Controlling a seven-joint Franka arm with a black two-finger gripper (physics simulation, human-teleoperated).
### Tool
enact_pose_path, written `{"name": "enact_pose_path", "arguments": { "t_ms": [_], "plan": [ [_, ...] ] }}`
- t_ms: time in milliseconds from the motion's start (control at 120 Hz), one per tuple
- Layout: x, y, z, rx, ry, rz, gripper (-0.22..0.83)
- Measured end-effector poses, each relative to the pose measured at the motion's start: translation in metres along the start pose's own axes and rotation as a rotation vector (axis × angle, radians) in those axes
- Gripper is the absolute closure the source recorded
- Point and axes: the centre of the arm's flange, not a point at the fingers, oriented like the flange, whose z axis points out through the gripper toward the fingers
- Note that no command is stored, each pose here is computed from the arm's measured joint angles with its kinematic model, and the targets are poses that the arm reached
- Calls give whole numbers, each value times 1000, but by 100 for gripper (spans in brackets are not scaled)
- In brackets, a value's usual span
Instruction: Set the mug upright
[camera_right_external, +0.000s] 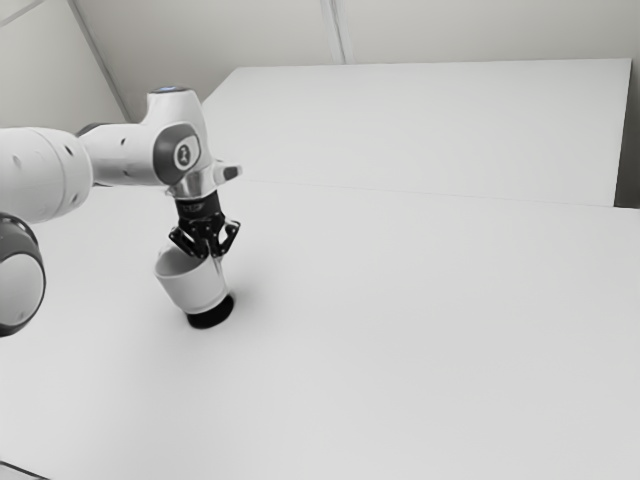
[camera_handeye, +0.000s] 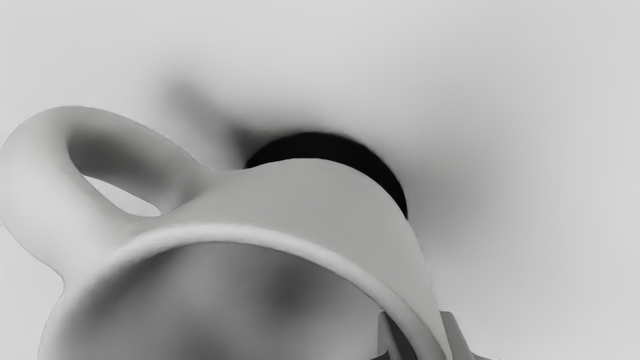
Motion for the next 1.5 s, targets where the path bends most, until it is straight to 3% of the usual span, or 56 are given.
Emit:
{"name": "enact_pose_path", "arguments": {
  "t_ms": [608,800,950,1208,1500],
  "plan": [
    [10,13,40,48,-36,-198,78],
    [10,16,42,30,-37,-229,38],
    [12,18,36,10,-28,-240,19],
    [7,12,14,-20,-35,-251,6],
    [-26,-11,-85,-102,-4,-204,1]
  ]
}}
